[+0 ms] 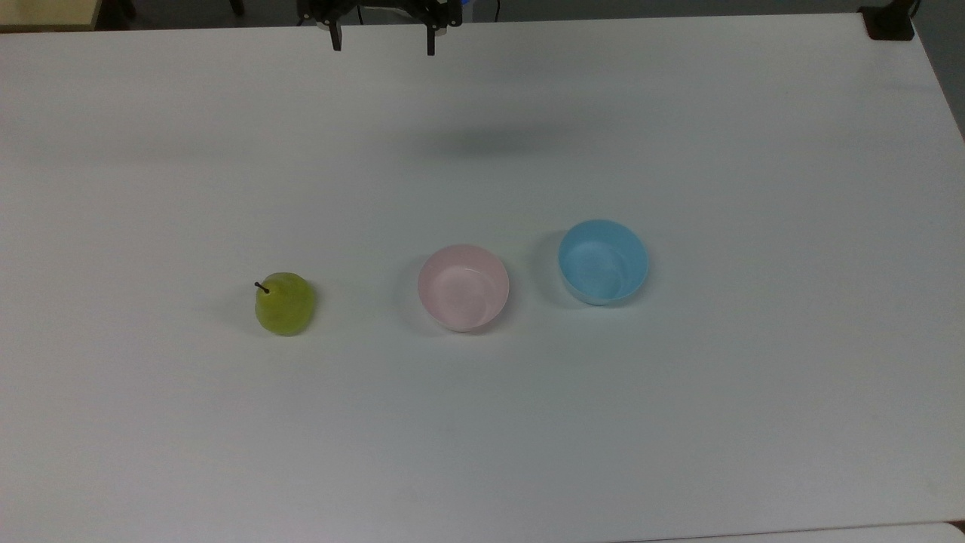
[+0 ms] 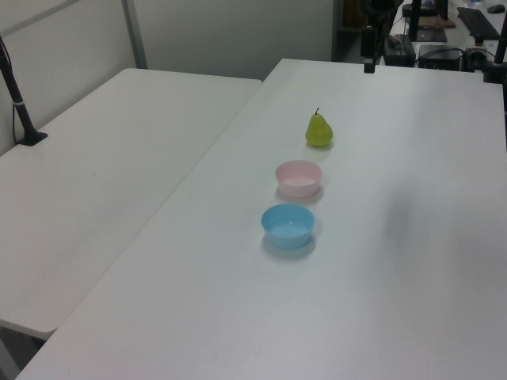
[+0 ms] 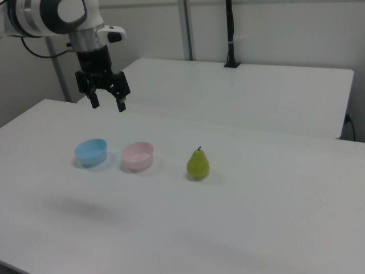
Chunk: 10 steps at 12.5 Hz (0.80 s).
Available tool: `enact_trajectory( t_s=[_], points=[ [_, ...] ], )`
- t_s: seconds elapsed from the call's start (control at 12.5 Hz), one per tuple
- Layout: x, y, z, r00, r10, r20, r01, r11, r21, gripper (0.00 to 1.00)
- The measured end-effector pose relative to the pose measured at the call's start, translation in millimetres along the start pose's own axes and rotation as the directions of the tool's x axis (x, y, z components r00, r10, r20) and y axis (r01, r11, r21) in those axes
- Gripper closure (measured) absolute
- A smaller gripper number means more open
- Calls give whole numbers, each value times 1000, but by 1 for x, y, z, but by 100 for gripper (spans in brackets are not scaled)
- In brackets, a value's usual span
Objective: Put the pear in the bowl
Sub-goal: 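Move the open gripper over the green pear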
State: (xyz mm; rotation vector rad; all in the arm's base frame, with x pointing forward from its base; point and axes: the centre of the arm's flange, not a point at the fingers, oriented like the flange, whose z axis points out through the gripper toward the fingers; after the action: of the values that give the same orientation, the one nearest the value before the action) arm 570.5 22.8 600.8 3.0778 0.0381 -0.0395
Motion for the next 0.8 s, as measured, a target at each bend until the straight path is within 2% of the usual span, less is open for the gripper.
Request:
enact_trajectory(
  t_s=[0.4, 0.8],
  points=[
    [0, 10, 0, 1000, 18, 0, -18, 1000, 0, 0],
    [0, 42, 1, 1000, 21, -1, -21, 1000, 2, 0]
  ],
)
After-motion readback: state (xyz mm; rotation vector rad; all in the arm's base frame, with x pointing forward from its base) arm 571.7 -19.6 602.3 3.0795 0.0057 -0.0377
